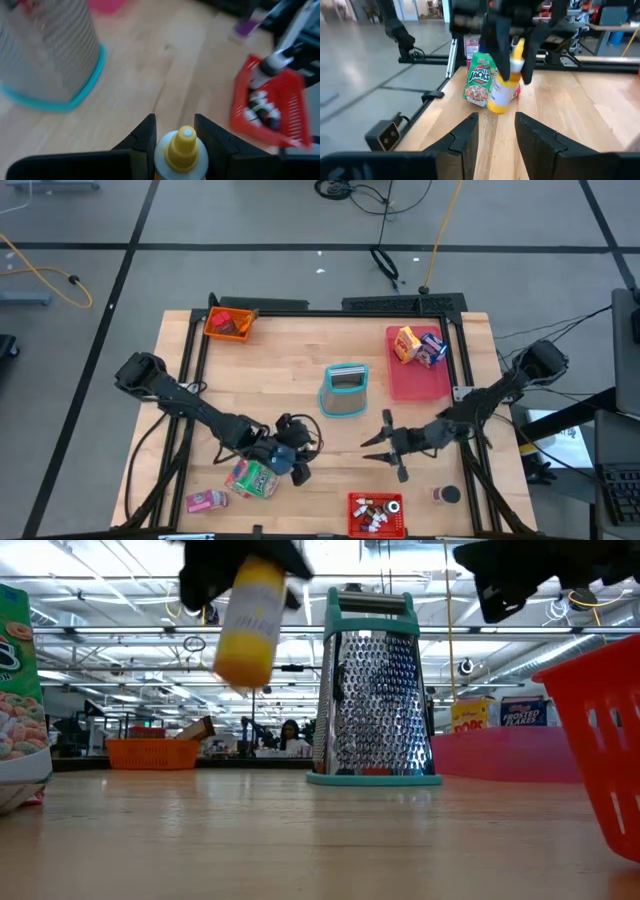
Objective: Pick & Place Kitchen Items
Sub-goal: Put the big yellow food coloring bottle into the red bin
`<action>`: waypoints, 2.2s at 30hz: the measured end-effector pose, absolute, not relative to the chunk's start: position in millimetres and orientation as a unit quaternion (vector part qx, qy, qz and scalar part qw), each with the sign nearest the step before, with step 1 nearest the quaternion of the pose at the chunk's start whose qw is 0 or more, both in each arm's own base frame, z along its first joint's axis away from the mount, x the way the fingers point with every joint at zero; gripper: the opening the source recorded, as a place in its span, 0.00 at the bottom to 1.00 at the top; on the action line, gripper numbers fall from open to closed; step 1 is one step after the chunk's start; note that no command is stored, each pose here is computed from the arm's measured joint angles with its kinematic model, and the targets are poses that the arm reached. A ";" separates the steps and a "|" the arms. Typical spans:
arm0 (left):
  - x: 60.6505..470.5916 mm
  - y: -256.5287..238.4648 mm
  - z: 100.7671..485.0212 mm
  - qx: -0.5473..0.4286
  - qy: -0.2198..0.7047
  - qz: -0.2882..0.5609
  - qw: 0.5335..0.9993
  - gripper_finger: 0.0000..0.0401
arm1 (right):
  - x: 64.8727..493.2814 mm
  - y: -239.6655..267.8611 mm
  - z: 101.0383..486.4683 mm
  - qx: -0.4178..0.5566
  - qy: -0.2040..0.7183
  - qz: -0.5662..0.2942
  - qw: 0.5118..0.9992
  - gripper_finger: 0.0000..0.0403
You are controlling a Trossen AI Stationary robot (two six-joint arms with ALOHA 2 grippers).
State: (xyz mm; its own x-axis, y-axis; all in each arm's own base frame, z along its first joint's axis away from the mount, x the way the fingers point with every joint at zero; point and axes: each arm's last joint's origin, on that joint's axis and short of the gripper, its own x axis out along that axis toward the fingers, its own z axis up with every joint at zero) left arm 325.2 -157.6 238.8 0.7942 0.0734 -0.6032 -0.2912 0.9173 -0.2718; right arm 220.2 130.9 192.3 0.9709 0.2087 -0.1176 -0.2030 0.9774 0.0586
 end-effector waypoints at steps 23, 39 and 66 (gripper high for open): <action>405.8 -196.7 275.7 -0.075 0.262 0.037 0.962 0.24 | 243.8 148.6 191.6 0.029 0.073 0.142 0.987 0.40; 419.1 -192.8 282.4 -0.068 0.222 0.038 0.972 0.24 | 245.8 150.6 190.5 0.045 0.059 0.143 0.987 0.55; 424.4 -192.0 269.4 -0.048 0.239 0.037 0.969 0.45 | 247.5 154.9 187.2 0.060 0.055 0.199 0.977 0.21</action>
State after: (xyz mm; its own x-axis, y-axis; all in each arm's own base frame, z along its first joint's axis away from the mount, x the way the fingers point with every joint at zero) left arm 424.4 -192.0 269.4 0.8834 0.0498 -0.4660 -0.0956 0.9926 -0.0753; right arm 247.5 154.9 187.2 0.9146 0.3959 -0.0827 -0.3827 0.9133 0.1394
